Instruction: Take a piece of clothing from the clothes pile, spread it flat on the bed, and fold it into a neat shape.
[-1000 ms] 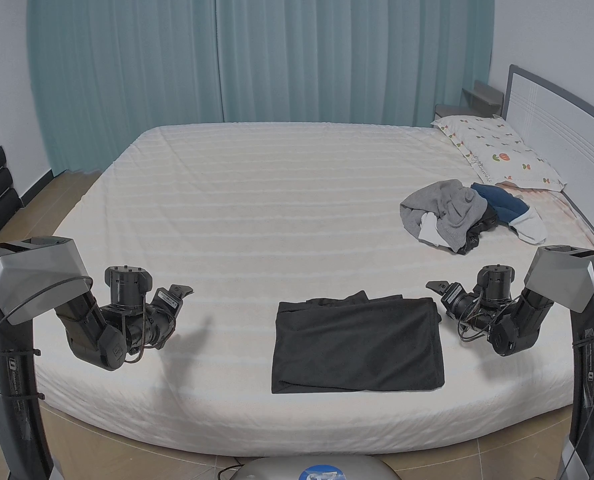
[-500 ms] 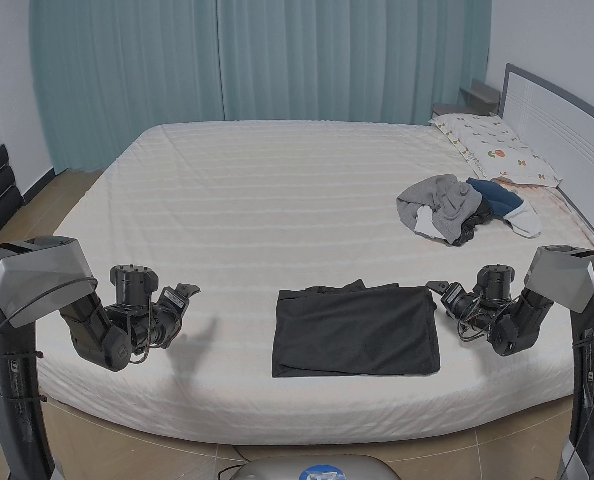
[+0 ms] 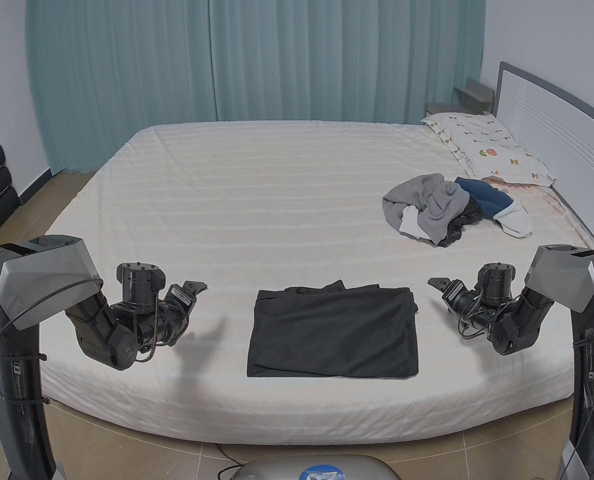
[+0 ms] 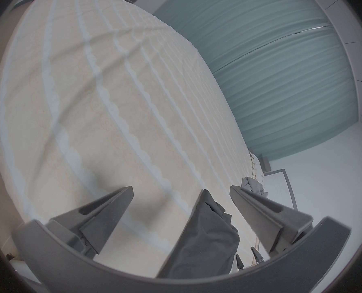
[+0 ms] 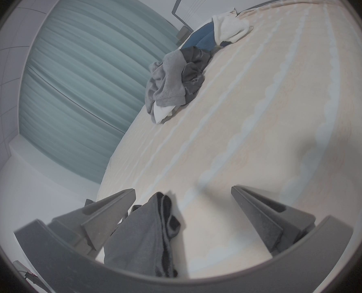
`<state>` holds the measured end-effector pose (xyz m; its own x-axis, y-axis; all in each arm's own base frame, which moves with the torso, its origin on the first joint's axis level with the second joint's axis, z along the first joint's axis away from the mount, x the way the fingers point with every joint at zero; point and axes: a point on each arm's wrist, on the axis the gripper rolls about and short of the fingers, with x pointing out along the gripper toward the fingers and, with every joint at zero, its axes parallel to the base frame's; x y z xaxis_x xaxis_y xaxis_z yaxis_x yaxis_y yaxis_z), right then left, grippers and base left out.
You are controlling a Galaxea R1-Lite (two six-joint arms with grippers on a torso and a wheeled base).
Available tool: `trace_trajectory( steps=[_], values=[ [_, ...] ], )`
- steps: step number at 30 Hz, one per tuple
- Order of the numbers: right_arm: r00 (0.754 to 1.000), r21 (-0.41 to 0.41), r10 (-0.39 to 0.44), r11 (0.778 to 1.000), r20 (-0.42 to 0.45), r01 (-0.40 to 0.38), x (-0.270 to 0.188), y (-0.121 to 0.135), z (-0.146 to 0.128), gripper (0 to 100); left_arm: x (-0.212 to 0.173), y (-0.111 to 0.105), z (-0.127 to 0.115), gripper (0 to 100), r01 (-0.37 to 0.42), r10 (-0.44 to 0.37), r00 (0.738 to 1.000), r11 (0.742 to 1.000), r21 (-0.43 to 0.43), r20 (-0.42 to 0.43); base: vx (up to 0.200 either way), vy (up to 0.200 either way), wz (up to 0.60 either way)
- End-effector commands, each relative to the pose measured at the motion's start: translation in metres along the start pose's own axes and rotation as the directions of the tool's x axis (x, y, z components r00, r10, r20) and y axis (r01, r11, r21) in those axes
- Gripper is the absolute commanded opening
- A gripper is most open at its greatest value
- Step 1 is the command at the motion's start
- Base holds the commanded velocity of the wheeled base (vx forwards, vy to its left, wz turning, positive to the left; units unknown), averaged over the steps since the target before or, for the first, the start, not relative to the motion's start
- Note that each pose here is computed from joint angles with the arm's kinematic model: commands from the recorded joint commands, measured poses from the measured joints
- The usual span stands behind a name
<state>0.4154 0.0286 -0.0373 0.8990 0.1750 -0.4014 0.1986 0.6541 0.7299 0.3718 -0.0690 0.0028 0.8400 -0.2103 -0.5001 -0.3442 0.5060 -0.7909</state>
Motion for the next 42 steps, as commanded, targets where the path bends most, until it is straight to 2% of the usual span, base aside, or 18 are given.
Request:
trace_trajectory(
  steps=[1, 10, 16, 17, 21, 24, 25, 27, 33, 42],
  values=[
    [1.0, 0.0, 0.001, 1.0, -0.001, -0.001, 0.0, 0.0, 0.0, 100, 0.002, 0.0, -0.002, 100, 0.002, -0.002, 1.0, 1.0, 0.003, -0.005, 0.0, -0.2, 0.0],
    [1.0, -0.003, 0.0, 1.0, -0.009, 0.0, 0.0, 0.001, -0.004, 100, 0.006, -0.004, -0.008, 100, 0.015, -0.015, 1.0, 1.0, 0.016, -0.018, 0.0, -0.2, 0.0],
    [1.0, -0.002, -0.005, 1.0, -0.018, 0.005, -0.001, 0.001, -0.007, 100, 0.006, 0.001, -0.003, 100, -0.002, 0.002, 1.0, 0.998, 0.057, -0.01, 0.0, 0.0, 0.0],
    [1.0, -0.004, -0.007, 1.0, -0.02, 0.007, -0.002, 0.0, -0.008, 100, 0.009, 0.008, -0.005, 100, -0.022, 0.024, 1.0, 0.994, 0.11, -0.017, 0.0, 0.0, 0.0],
    [1.0, -0.003, -0.011, 1.0, -0.023, 0.011, -0.002, 0.0, -0.008, 100, 0.01, 0.015, -0.006, 100, -0.04, 0.046, 0.999, 0.974, 0.224, -0.021, 0.0, 0.0, 0.0],
    [1.0, -0.004, -0.01, 1.0, -0.024, 0.01, -0.002, 0.0, -0.009, 100, 0.018, 0.019, -0.004, 100, -0.04, 0.047, 0.999, 0.955, 0.294, -0.016, 0.0, 0.0, 0.0],
    [1.0, -0.004, -0.011, 1.0, -0.025, 0.011, -0.002, 0.0, -0.009, 100, 0.024, 0.019, -0.001, 100, -0.034, 0.038, 0.999, 0.939, 0.341, -0.005, 0.0, 0.0, 0.0],
    [1.0, -0.006, -0.009, 1.0, -0.028, 0.008, -0.002, 0.001, -0.011, 100, 0.034, 0.016, 0.003, 100, -0.024, 0.022, 1.0, 0.924, 0.382, 0.009, 0.0, 0.0, 0.0],
    [1.0, -0.007, -0.007, 1.0, -0.031, 0.007, -0.002, 0.002, -0.012, 100, 0.06, 0.009, 0.004, 100, 0.018, -0.029, 0.999, 0.916, 0.402, 0.022, 0.0, 0.0, 0.0],
    [0.999, -0.008, -0.006, 1.0, -0.032, 0.006, -0.002, 0.002, -0.012, 100, 0.082, 0.014, -0.004, 100, 0.034, -0.043, 0.999, 0.913, 0.407, 0.013, 0.0, 0.0, 0.0]
  ],
)
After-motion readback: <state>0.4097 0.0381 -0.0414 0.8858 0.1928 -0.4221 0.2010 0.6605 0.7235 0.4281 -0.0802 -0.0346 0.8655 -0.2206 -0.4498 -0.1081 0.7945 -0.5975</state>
